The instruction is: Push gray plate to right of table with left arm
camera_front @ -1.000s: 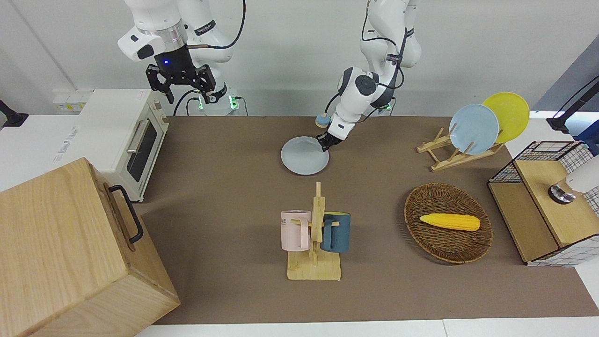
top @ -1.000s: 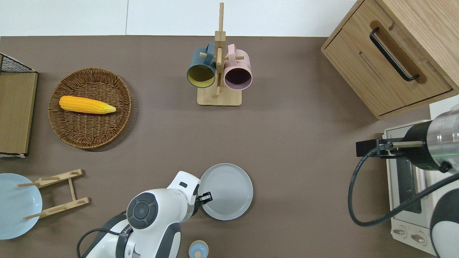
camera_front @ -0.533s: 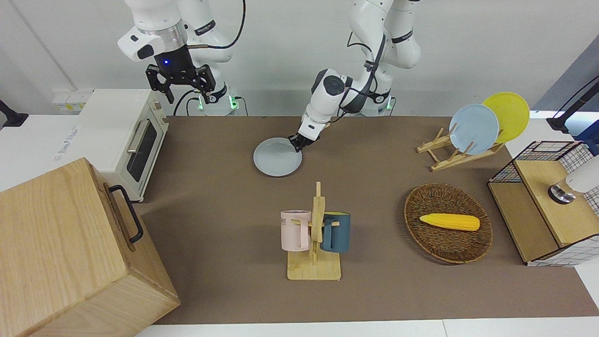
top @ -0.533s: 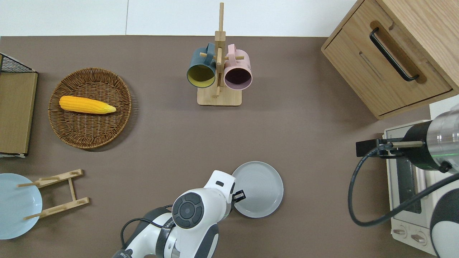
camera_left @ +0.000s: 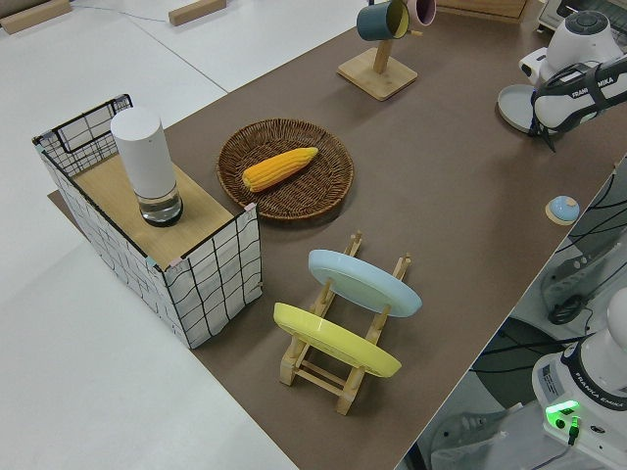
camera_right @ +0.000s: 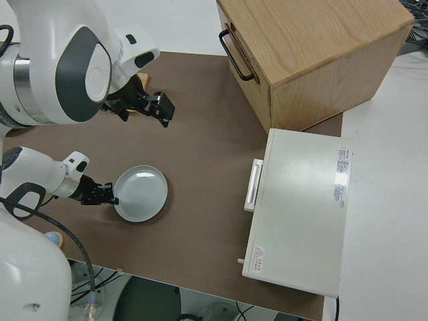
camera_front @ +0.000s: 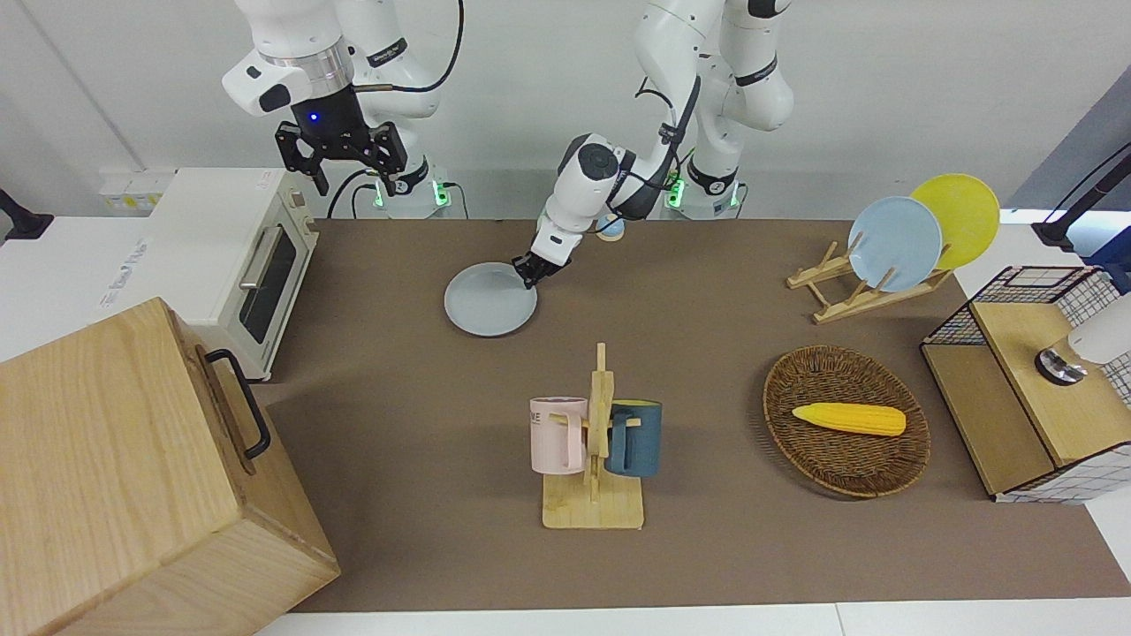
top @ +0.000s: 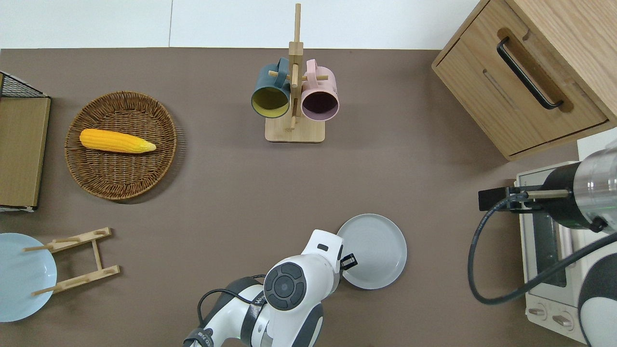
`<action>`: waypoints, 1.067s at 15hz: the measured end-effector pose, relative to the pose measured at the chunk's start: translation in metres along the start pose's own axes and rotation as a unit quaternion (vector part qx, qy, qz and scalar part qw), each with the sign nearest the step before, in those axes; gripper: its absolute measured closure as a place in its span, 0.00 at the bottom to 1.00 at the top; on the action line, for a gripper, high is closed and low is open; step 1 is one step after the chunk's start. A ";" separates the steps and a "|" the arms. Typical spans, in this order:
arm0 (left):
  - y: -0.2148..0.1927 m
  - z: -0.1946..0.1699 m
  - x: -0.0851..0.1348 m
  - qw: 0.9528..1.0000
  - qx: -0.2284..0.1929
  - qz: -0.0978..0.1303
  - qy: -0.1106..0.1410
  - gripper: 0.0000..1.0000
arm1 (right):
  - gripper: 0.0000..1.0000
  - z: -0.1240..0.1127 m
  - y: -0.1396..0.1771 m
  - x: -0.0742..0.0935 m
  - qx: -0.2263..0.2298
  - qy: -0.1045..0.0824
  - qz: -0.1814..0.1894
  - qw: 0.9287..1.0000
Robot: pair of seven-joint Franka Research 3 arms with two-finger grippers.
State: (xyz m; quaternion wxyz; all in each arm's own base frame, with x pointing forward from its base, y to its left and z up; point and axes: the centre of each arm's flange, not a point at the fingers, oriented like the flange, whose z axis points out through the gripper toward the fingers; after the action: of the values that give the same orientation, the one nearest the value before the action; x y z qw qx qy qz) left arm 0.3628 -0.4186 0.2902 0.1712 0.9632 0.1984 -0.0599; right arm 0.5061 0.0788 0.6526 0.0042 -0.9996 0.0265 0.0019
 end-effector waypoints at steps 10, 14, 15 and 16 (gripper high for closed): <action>-0.007 -0.089 0.033 0.998 0.024 -0.029 -0.051 0.02 | 0.00 0.000 0.000 0.000 0.000 0.000 0.000 1.000; -0.037 -0.201 0.112 0.993 0.099 0.019 -0.064 0.01 | 0.00 0.000 0.000 0.000 0.000 0.000 0.000 1.000; -0.053 -0.233 0.139 0.992 0.095 0.031 -0.072 0.01 | 0.00 0.000 0.000 0.000 0.000 0.000 0.000 1.000; -0.074 -0.257 0.165 0.992 0.090 0.046 -0.077 0.01 | 0.00 0.000 0.000 0.000 0.000 0.000 0.000 1.000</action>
State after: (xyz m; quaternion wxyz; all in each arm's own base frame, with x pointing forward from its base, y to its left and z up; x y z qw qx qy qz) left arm 0.4955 -0.2039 0.4774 0.1010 0.9753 0.1341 -0.1438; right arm 0.5061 0.0788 0.6526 0.0042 -0.9996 0.0265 0.0019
